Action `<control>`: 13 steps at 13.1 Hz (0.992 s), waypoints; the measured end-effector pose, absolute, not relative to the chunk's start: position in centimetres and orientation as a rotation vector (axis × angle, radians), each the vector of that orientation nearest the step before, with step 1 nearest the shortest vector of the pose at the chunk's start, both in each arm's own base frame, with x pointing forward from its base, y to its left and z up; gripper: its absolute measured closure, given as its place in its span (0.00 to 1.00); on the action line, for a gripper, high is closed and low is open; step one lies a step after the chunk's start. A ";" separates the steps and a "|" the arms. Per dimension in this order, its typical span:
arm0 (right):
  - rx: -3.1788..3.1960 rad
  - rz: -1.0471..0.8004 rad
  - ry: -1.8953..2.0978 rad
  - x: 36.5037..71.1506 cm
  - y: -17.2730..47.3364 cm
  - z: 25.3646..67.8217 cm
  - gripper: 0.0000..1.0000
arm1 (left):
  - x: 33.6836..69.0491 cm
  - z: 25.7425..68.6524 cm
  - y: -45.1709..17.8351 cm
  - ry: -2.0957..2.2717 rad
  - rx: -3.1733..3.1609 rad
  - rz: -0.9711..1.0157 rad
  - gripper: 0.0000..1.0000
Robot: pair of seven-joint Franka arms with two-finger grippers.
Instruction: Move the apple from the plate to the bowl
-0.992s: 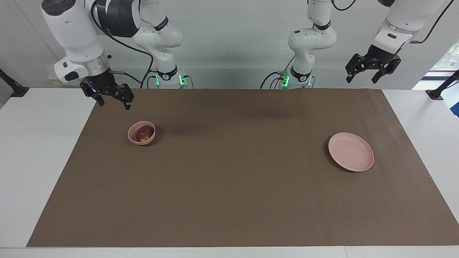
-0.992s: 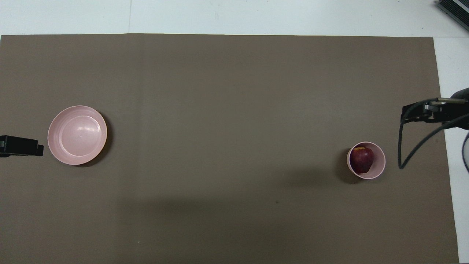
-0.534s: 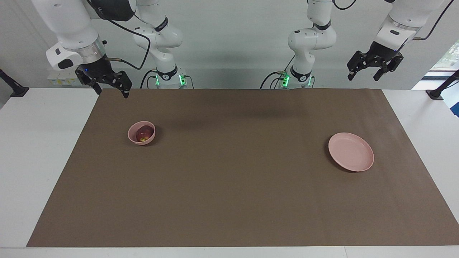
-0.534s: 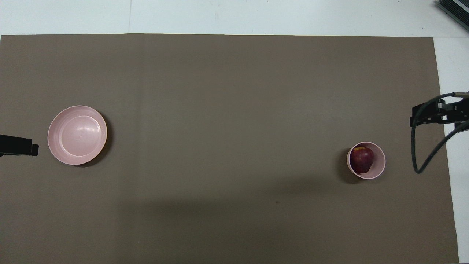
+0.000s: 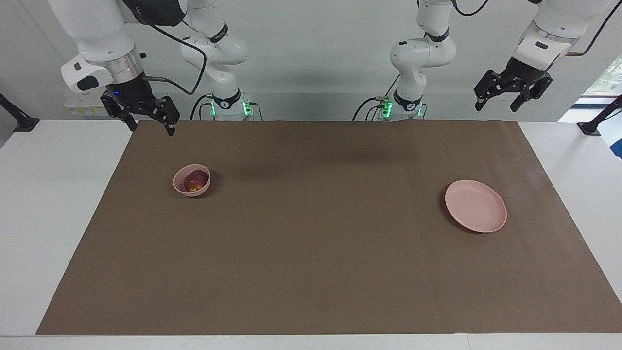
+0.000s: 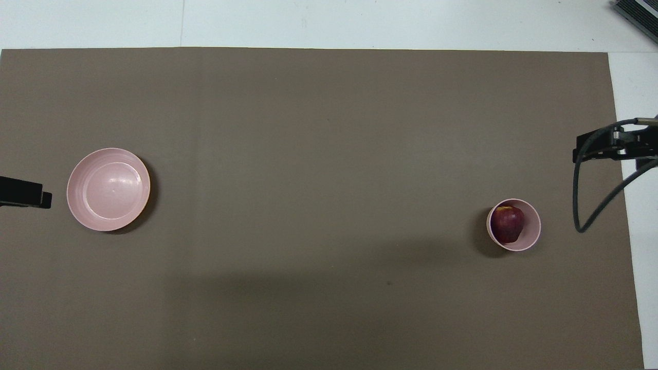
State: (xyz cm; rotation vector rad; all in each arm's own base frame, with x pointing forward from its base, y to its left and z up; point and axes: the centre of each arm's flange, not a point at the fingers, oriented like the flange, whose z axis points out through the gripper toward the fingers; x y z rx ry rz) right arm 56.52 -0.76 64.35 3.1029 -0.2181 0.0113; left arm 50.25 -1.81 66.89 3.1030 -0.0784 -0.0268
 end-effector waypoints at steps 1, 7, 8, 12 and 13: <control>3.123 0.010 -0.218 56.5 -0.5 64.4 0.00 | 50.3 66.9 -1.8 -0.079 3.103 -0.027 0.00; 3.146 0.007 -0.218 56.5 -0.3 64.3 0.00 | 50.2 66.9 -1.8 -0.080 3.103 -0.034 0.00; 3.146 0.007 -0.218 56.5 -0.3 64.3 0.00 | 50.2 66.9 -1.8 -0.079 3.103 -0.035 0.00; 3.146 0.007 -0.220 56.5 -0.4 64.3 0.00 | 50.2 66.9 -1.9 -0.080 3.103 -0.037 0.00; 3.146 0.006 -0.220 56.5 -0.4 64.3 0.00 | 50.2 66.9 -1.9 -0.080 3.103 -0.038 0.00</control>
